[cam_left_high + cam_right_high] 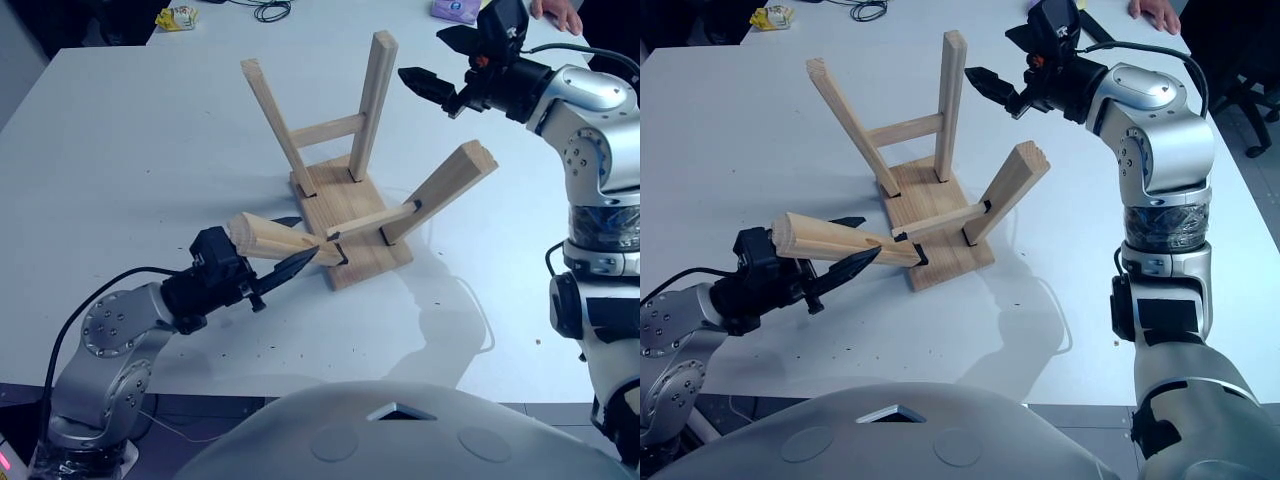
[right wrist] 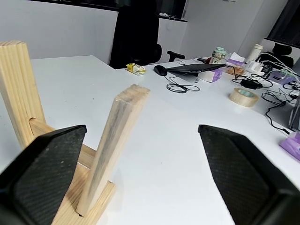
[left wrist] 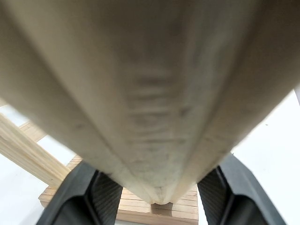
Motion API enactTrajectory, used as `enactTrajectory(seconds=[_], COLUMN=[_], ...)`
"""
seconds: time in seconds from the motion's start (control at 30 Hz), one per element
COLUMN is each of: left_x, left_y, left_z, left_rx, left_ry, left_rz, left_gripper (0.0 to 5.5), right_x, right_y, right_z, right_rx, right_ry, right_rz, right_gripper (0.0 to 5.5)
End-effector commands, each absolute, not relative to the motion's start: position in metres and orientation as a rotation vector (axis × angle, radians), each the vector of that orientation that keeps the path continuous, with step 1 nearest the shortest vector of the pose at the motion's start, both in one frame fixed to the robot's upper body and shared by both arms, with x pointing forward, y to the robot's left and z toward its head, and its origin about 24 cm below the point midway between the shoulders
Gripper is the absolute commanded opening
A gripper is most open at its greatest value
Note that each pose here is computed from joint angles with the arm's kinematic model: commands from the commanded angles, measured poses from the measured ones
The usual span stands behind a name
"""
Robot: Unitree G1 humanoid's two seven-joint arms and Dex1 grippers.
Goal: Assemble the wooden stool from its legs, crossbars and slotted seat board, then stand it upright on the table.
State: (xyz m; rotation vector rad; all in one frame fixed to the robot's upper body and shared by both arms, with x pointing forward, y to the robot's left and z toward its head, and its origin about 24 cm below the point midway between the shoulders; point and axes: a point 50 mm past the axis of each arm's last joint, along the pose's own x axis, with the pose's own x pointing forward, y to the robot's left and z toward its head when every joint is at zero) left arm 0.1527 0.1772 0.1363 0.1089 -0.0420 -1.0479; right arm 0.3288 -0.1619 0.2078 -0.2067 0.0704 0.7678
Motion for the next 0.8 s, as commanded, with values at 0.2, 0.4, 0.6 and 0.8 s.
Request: enactTrajectory(seconds=[0.2,0.4,0.6,0.8], left_x=[0.163,0.161,0.163,0.163], left_y=[0.196,0.200,0.202,0.197], left_z=[0.154,0.155,0.153,0.149], left_rx=[0.177,0.193,0.202,0.211], left_ry=[-0.035,-0.001,0.018,0.001], left_rz=[-1.073,-1.108,-1.145,-1.140], left_gripper=[2.05,2.05,2.05,2.05], right_x=[0.317,0.313,0.311,0.306], right_y=[-0.172,-0.176,-0.178,-0.181], right_z=[0.191,0.188,0.186,0.172], right_rx=[-0.184,-0.179,-0.178,-0.213], right_ry=[0.126,0.140,0.147,0.230], right_rz=[0.714,0.696,0.689,0.702], right_gripper=[4.40,4.40,4.40,4.40])
